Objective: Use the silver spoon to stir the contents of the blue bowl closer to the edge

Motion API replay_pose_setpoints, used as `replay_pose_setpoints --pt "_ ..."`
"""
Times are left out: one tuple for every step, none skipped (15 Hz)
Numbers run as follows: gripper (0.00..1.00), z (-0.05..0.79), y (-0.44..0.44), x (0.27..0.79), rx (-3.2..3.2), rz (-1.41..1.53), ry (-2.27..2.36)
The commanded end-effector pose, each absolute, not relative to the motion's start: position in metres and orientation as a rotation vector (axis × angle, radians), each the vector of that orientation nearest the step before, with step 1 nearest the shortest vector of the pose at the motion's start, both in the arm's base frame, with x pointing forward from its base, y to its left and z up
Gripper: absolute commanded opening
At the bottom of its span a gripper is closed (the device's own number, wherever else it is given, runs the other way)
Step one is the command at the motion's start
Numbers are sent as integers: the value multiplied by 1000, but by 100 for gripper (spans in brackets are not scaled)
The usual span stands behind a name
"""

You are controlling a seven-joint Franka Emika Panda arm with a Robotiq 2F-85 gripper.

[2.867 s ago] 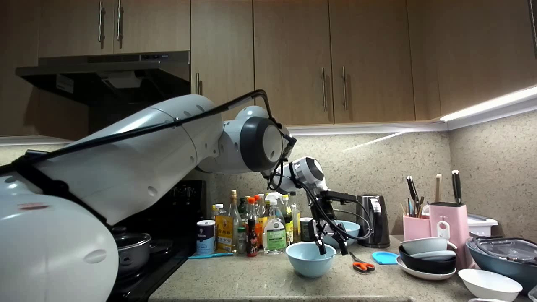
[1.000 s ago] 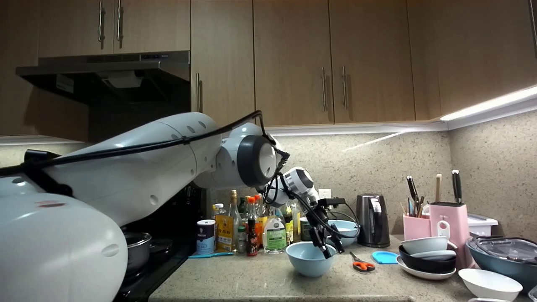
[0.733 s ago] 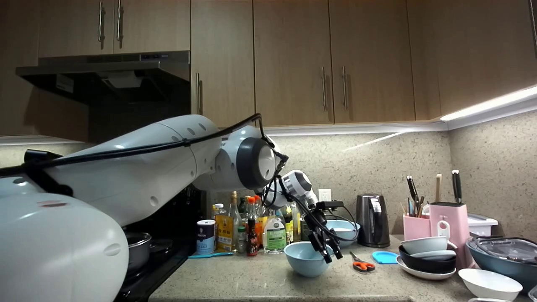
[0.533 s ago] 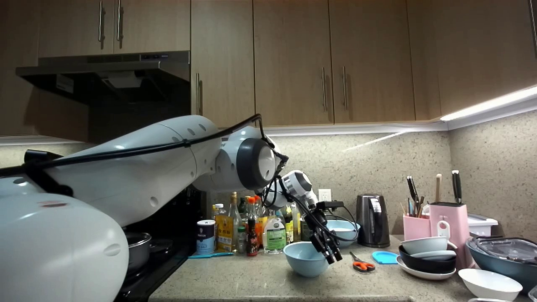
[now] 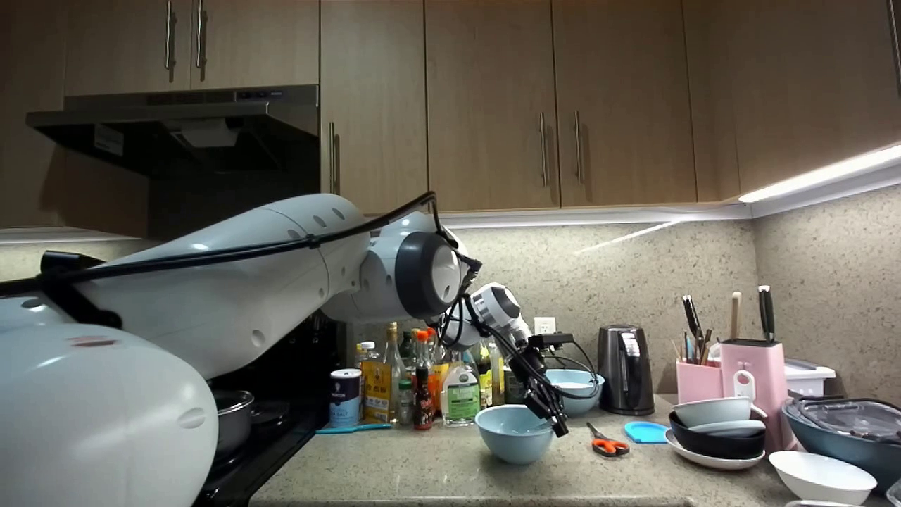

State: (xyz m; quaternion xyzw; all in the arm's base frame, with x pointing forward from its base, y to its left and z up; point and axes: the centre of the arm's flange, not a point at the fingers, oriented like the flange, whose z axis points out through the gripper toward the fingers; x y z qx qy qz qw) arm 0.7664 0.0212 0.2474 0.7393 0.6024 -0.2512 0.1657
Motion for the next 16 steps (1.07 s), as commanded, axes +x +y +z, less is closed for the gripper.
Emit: replay_pose_setpoints --pt "6 263 31 764 2028 -672 1710" --pt "4 266 35 763 2008 -655 1707" --pt "7 269 38 764 1984 -634 1696" --pt "6 273 42 765 1961 -616 1687" --pt "8 277 45 766 1938 -596 1673" --pt "7 281 47 768 1918 -573 1659" --pt "7 286 50 769 1897 -547 1639" --pt "7 290 52 771 1877 -513 1612" --pt "7 293 54 774 1856 -472 1586" --pt "7 296 57 778 1832 -427 1567" --pt "7 298 59 783 1812 -388 1554" --pt "6 299 62 788 1782 -357 1543" --pt "6 298 65 794 1749 -323 1530" --pt "6 298 68 797 1717 -309 1510" --pt "6 296 71 798 1685 -315 1482" --pt "6 294 73 797 1646 -345 1463"
